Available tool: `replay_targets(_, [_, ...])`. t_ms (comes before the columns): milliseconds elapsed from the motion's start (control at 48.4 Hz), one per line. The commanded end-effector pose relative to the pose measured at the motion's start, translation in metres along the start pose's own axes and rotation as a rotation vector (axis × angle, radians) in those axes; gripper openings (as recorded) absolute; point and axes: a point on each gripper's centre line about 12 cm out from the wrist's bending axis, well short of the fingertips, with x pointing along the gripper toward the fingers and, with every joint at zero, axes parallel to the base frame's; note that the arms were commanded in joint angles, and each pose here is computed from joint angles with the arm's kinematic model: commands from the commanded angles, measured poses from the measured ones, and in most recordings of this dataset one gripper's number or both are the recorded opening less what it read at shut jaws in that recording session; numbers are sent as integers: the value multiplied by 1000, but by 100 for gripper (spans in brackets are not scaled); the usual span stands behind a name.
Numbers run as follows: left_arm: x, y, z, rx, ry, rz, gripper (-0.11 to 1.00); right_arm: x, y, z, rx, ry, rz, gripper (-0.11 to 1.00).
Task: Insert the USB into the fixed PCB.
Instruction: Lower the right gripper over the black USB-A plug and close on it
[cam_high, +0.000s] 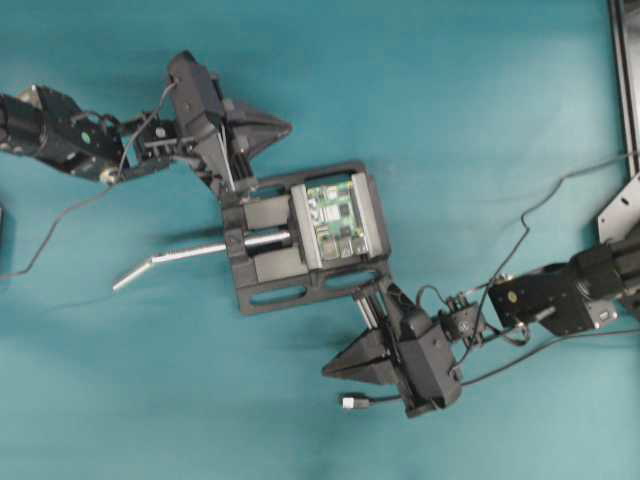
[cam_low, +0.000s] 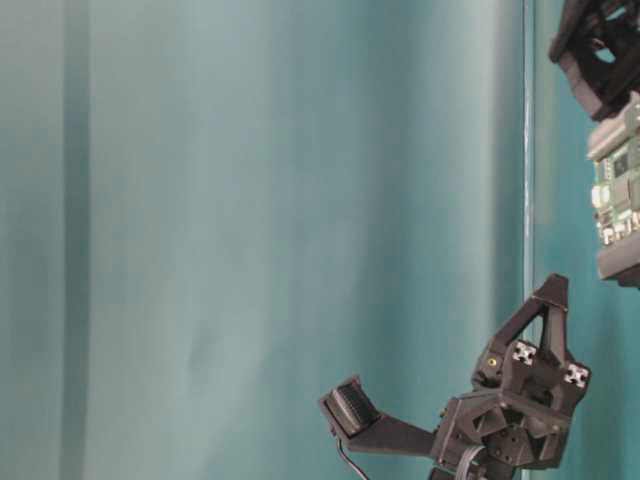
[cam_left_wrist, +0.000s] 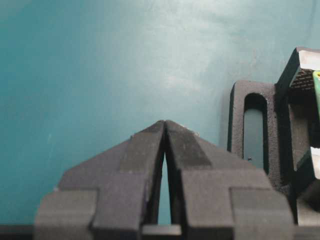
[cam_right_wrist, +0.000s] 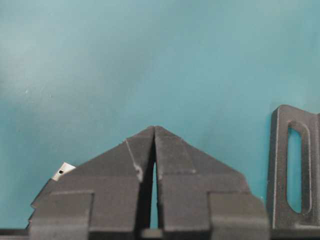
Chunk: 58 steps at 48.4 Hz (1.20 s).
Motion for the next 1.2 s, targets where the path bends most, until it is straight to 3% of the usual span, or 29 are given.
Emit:
replay_targets(0, [-9, -5, 42, 10, -85, -29, -1, 1, -1, 14, 4, -49, -6, 0])
replay_targets(62, [-15, -5, 54, 13, -81, -32, 5, 0, -4, 16, 31, -66, -31, 3])
replay_targets(186, [-28, -6, 66, 16, -32, -38, 1, -7, -10, 22, 103, -144, -104, 3])
replay_targets(331, [-45, -6, 61, 11, 64, -42, 1, -19, -7, 31, 142, -244, -145, 2])
replay_targets(496, [-62, -12, 55, 2, 94, -62, 1, -25, 13, 32, 191, -225, -138, 3])
replay_targets(620, [-72, -17, 54, -5, 93, -76, 1, -26, 18, 28, 345, -162, -236, 3])
replay_targets(682, [-76, -19, 54, -8, 90, -84, 1, -28, 21, 25, 392, -133, -272, 3])
replay_targets(806, [-78, -23, 54, -8, 91, -96, 1, -33, 31, 22, 372, -119, -262, 6])
replay_targets(951, [-78, -24, 54, -7, 92, -99, 1, -34, 41, 22, 369, -116, -245, 21])
replay_targets(1178, [-78, -24, 53, -5, 95, -99, 1, -40, 56, 18, 415, -105, -275, 62])
